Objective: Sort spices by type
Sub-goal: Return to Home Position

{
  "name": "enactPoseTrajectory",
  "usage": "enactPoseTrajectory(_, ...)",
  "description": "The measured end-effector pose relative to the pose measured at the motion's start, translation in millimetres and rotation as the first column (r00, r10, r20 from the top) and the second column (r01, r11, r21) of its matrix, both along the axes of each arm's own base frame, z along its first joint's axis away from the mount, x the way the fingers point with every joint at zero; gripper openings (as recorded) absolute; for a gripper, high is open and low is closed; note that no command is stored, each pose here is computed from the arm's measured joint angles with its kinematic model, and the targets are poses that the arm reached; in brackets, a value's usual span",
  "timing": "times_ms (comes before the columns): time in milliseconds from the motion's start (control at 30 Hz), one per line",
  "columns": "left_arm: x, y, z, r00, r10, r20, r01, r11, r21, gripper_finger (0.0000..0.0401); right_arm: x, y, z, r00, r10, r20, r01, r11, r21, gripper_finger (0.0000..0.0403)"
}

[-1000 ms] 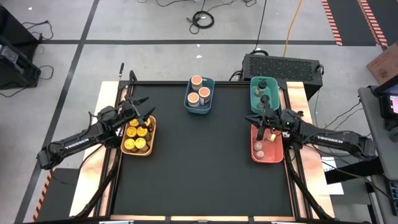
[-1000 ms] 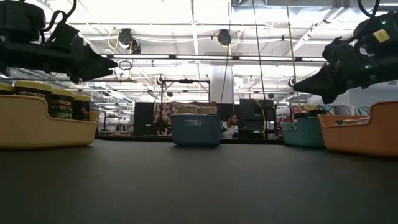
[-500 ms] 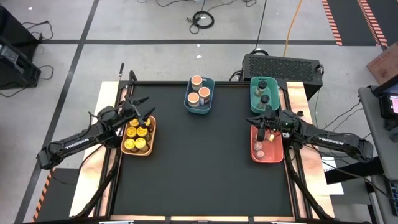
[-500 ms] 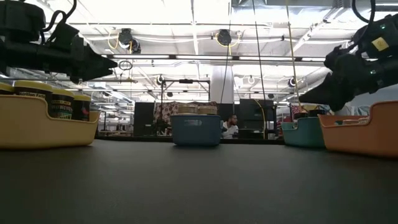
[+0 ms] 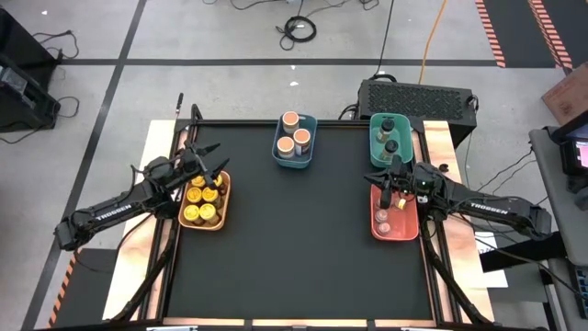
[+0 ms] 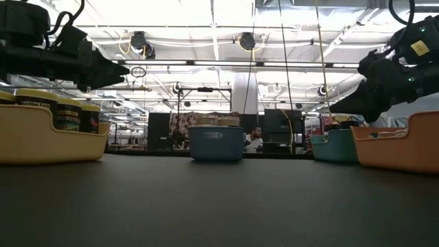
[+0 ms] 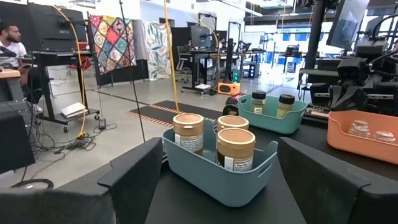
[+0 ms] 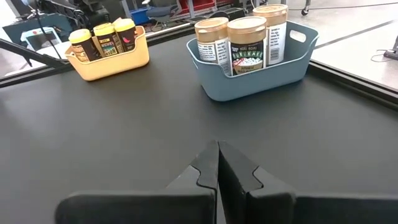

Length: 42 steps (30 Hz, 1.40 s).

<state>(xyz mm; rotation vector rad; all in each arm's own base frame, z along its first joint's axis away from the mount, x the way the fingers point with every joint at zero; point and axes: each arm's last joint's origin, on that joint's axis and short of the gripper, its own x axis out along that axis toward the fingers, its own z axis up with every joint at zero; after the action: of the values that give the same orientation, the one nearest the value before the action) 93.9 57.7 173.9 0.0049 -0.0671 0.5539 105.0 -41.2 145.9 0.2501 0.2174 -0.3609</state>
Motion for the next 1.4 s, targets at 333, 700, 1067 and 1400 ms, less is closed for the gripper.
enactPoseTrajectory(333, 0.0, 0.0, 0.0, 1.000, 0.000, 0.000, 0.000, 1.000, -0.001, 0.0319, 0.0, 0.0, -0.1, 1.000, 0.016, -0.020, -0.017, 0.998, -0.054, 0.0000)
enactPoseTrajectory(700, 0.0, 0.0, 0.0, 1.000, 0.000, 0.001, 0.000, 1.000, -0.003, 0.0319, 0.0, 0.1, -0.1, 0.999, 0.022, -0.028, -0.024, 0.997, -0.075, 0.0000)
enactPoseTrajectory(1067, 0.0, 0.0, 0.0, 1.000, 0.000, 0.001, 0.000, 1.000, -0.002, 0.0319, 0.0, 0.1, -0.1, 0.999, 0.021, -0.029, -0.024, 0.997, -0.074, 0.0000)
enactPoseTrajectory(1400, 0.0, 0.0, 0.0, 1.000, 0.000, 0.000, 0.000, 1.000, 0.000, 0.0319, 0.0, 0.1, -0.2, 0.999, 0.021, -0.029, -0.024, 0.997, -0.074, 0.0000)
